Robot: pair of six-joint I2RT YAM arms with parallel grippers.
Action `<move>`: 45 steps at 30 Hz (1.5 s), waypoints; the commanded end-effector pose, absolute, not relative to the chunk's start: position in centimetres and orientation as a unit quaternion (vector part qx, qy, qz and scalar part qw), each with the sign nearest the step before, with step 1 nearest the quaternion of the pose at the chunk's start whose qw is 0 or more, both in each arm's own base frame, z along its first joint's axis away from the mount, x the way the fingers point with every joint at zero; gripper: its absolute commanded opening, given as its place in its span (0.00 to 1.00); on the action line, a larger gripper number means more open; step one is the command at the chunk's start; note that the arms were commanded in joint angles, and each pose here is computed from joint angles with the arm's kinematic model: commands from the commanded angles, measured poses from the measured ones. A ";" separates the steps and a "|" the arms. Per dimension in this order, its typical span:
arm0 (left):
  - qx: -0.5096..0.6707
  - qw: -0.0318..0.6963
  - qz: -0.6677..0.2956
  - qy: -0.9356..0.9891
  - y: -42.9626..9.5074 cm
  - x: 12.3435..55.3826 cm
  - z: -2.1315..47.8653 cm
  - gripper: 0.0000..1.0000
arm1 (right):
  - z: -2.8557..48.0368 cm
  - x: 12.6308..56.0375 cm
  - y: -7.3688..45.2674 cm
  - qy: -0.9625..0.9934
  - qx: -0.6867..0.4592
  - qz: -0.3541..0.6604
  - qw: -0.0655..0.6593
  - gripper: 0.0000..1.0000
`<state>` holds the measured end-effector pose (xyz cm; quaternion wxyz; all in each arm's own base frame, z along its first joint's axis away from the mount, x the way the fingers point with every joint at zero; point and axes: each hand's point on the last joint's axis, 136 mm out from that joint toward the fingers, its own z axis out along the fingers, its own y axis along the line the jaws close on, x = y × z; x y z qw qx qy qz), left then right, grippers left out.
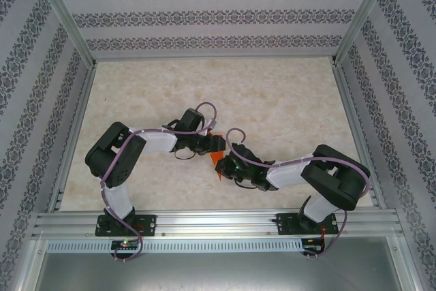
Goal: Fold a paper plane with a square sheet of paper (pick it up from the middle)
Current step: Fold the wing for the fifth time at the center of the table.
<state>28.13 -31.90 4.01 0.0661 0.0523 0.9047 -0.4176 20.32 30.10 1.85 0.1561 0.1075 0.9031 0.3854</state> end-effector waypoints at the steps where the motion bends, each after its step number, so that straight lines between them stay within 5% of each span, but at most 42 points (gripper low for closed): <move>1: 0.049 0.051 -0.385 0.920 -31.2 27.5 2.1 0.58 | 0.0 19.6 28.9 0.912 0.120 0.364 0.144 0.02; 9: 0.051 0.049 -0.383 0.921 -31.1 27.4 2.0 0.58 | -0.7 18.8 28.2 0.916 0.123 0.357 0.136 0.03; 24: 0.048 0.049 -0.384 0.921 -31.2 27.5 2.2 0.58 | 5.6 19.9 31.5 0.891 0.084 0.417 0.158 0.06; 45: 0.052 0.046 -0.379 0.923 -31.1 27.4 2.0 0.58 | -1.7 16.1 27.9 0.926 0.130 0.341 0.099 0.06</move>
